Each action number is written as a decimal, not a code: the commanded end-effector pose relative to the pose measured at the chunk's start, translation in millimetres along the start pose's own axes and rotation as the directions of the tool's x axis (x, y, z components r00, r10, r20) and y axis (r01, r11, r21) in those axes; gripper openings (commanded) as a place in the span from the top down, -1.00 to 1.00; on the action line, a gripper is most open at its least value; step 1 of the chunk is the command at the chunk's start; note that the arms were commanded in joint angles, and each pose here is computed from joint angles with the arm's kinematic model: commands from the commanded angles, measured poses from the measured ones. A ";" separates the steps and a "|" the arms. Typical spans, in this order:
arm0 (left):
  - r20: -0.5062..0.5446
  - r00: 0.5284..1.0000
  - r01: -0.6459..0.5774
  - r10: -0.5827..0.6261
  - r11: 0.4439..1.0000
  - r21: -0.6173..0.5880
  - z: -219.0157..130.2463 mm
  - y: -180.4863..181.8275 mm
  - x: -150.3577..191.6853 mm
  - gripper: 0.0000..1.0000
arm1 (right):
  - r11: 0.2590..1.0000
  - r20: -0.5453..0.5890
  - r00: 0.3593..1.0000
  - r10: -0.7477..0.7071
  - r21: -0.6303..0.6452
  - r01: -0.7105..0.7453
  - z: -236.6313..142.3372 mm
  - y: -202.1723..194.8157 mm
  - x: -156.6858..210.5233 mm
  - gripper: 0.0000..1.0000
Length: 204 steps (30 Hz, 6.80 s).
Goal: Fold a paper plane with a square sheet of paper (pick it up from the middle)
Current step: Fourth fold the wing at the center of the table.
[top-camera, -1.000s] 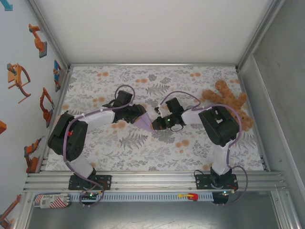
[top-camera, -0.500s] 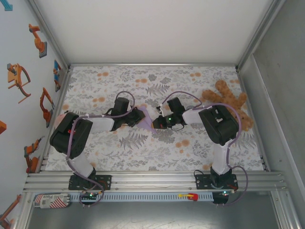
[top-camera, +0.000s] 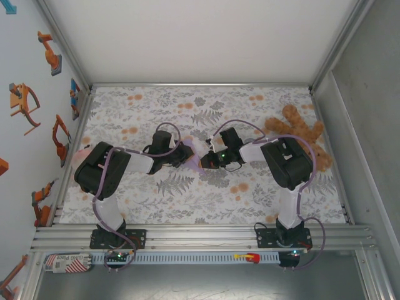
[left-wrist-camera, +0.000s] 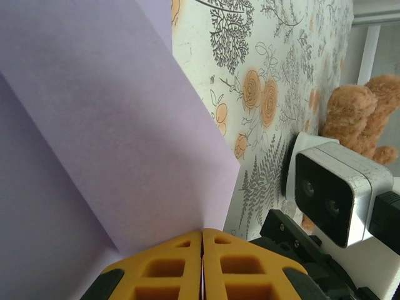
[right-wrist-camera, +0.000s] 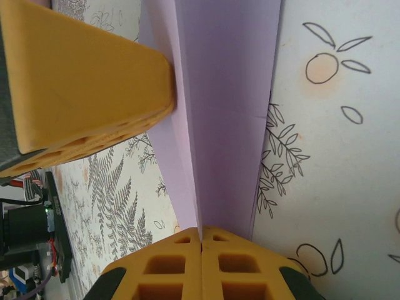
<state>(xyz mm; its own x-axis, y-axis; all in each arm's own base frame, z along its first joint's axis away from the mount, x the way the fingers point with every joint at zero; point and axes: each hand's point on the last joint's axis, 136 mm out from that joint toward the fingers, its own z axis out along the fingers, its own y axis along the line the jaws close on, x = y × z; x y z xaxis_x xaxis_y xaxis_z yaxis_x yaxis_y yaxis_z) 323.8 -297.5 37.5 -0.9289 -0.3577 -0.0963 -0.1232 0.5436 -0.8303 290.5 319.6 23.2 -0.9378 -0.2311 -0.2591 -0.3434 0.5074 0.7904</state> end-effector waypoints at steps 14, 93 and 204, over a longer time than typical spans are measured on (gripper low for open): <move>-0.020 0.999 0.036 -0.037 0.999 -0.040 9.9 13.4 3.1 0.82 | 0.996 -0.042 0.996 0.075 0.061 -0.072 0.8 -18.3 10.4 0.87; -0.039 0.998 -0.056 0.054 0.998 -0.040 12.9 -5.5 -9.7 0.67 | 0.984 -0.064 0.991 0.119 0.138 -0.110 -7.2 -34.4 30.5 0.92; -0.119 0.975 0.092 -0.190 0.823 -0.561 16.9 96.8 15.1 0.74 | 0.942 -0.055 0.997 0.056 0.334 -0.034 5.8 3.8 5.1 1.00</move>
<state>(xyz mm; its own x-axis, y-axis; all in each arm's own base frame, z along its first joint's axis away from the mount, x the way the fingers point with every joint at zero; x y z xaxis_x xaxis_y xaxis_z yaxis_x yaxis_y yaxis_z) 341.0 -304.0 10.1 -0.9499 -0.3092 0.0461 -0.2701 0.7374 -0.6191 285.7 329.5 29.5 -0.9531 -0.2338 -0.1923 -0.3027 0.7396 0.6012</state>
